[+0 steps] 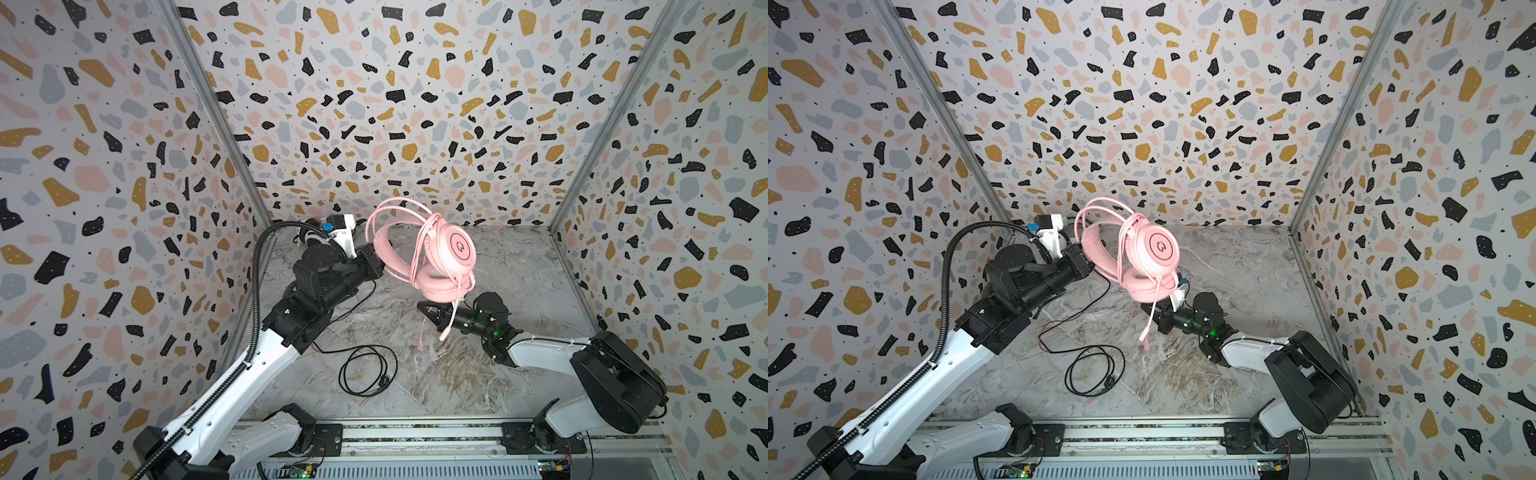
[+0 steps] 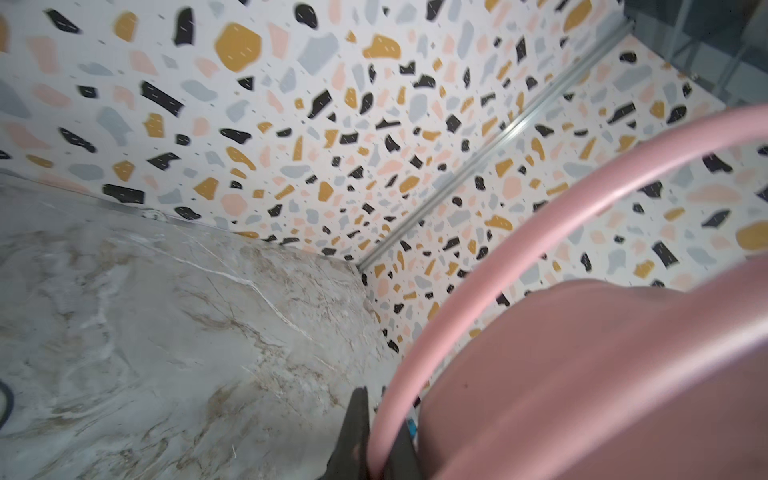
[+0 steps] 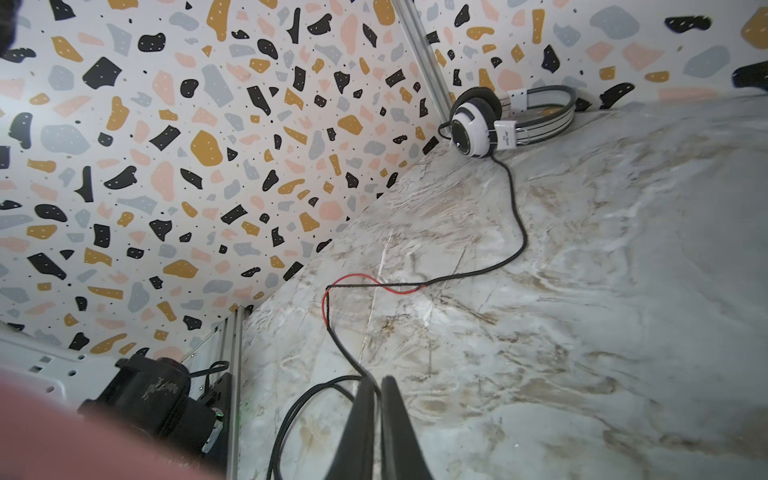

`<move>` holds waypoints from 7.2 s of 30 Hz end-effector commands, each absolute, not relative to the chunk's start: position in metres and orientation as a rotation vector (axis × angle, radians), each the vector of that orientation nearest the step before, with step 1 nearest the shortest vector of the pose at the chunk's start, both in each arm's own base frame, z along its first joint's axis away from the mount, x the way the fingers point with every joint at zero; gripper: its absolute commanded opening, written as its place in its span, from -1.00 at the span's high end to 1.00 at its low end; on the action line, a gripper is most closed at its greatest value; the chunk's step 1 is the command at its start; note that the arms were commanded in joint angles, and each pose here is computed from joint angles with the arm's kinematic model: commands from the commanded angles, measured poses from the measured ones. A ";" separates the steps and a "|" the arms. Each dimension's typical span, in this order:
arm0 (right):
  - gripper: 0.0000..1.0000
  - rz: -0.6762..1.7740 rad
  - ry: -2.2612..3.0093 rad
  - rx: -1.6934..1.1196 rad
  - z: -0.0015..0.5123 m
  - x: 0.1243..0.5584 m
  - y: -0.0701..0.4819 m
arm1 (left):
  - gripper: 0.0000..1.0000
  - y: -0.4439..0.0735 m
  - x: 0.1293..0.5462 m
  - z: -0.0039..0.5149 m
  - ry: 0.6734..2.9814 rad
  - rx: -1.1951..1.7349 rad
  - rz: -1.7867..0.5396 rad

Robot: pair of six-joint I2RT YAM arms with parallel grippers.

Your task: Wrap the headphones

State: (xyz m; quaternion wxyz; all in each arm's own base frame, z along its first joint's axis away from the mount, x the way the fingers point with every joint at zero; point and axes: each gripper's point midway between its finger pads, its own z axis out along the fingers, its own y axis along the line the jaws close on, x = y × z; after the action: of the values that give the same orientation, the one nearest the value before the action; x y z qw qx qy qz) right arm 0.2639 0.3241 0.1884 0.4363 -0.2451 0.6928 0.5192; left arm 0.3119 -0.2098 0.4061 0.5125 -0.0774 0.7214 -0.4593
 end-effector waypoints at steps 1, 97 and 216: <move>0.84 1.333 1.707 -0.614 0.188 0.252 0.338 | 1.00 -0.173 0.318 0.466 1.441 -0.434 -1.174; 0.66 0.613 1.636 -0.744 0.352 0.273 0.233 | 1.00 -0.270 0.258 0.351 1.749 0.230 -1.088; -0.05 0.731 1.932 -0.102 0.134 0.206 0.136 | -0.02 -0.405 0.479 0.109 2.272 -0.275 -0.753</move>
State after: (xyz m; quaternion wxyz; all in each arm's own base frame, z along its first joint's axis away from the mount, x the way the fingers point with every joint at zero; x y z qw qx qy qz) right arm 0.2064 0.1357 0.1300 0.5096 -0.0403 0.8045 0.3025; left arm 0.4782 -0.4048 0.0554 0.3126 -0.1375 0.8973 -0.2795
